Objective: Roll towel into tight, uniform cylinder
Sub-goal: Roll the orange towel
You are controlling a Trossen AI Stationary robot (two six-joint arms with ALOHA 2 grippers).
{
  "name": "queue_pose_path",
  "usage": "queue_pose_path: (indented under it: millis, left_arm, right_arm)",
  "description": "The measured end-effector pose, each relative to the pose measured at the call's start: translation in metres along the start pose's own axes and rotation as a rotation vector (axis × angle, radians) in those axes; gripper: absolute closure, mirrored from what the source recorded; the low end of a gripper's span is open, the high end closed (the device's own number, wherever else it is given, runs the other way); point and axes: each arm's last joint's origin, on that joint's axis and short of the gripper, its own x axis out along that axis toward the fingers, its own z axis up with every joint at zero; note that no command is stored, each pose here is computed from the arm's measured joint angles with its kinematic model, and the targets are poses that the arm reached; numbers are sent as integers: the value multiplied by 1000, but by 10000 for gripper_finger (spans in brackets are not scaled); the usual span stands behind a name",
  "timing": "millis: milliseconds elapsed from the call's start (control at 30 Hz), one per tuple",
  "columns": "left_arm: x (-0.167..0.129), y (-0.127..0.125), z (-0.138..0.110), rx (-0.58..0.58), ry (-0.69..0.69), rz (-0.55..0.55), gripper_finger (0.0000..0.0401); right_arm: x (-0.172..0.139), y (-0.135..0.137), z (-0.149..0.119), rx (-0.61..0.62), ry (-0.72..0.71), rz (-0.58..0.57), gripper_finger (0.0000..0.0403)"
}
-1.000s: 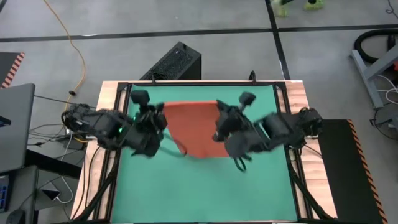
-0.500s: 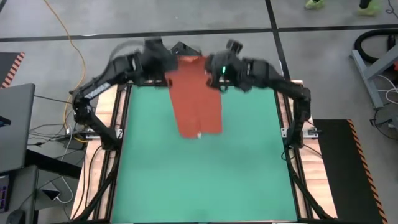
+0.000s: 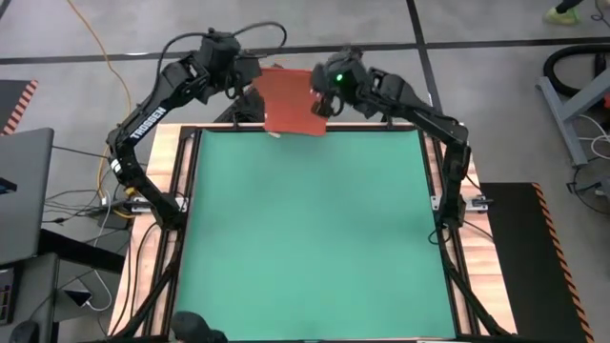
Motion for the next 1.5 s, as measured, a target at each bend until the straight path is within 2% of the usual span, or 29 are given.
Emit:
queue_pose_path:
  millis: [100, 233, 367, 500, 633, 767, 867, 1000, 1100, 1267, 1400, 1500]
  left_arm:
    - [0, -18, -7, -9, 100, -105, 401]
    - [-14, -43, -11, -71, 190, -278, 401]
    - [-34, -74, -3, -118, 226, -435, 401]
    - [-53, -121, 9, -47, 191, -504, 401]
    - [-73, -176, 5, 24, 198, -545, 401]
    - [-97, -234, -12, 62, 199, -530, 401]
    - [-115, -276, -30, 42, 198, -533, 401]
    - [-145, -331, -62, 24, 162, -594, 401]
    - [-162, -363, -83, -20, 112, -661, 401]
    - [-183, -397, -105, -149, 23, -798, 401]
    - [-191, -412, -114, -197, -46, -893, 401]
    - [-190, -415, -118, -204, -53, -901, 401]
  right_arm:
    - [-13, 22, 2, -50, 20, 75, 402]
    - [-37, 51, 5, -64, 39, 177, 402]
    - [-68, 82, 4, -74, 73, 276, 402]
    - [-97, 123, 0, -91, 94, 357, 402]
    - [-124, 177, -14, -130, 125, 420, 402]
    - [-154, 234, -35, -126, 103, 476, 401]
    - [-178, 274, -56, -104, 64, 502, 401]
    - [-206, 316, -82, -32, -4, 581, 401]
    - [-217, 337, -99, 34, -33, 623, 401]
    - [-226, 356, -119, 125, -46, 674, 402]
    - [-230, 365, -132, 163, -27, 726, 402]
    - [-232, 368, -139, 205, 14, 747, 402]
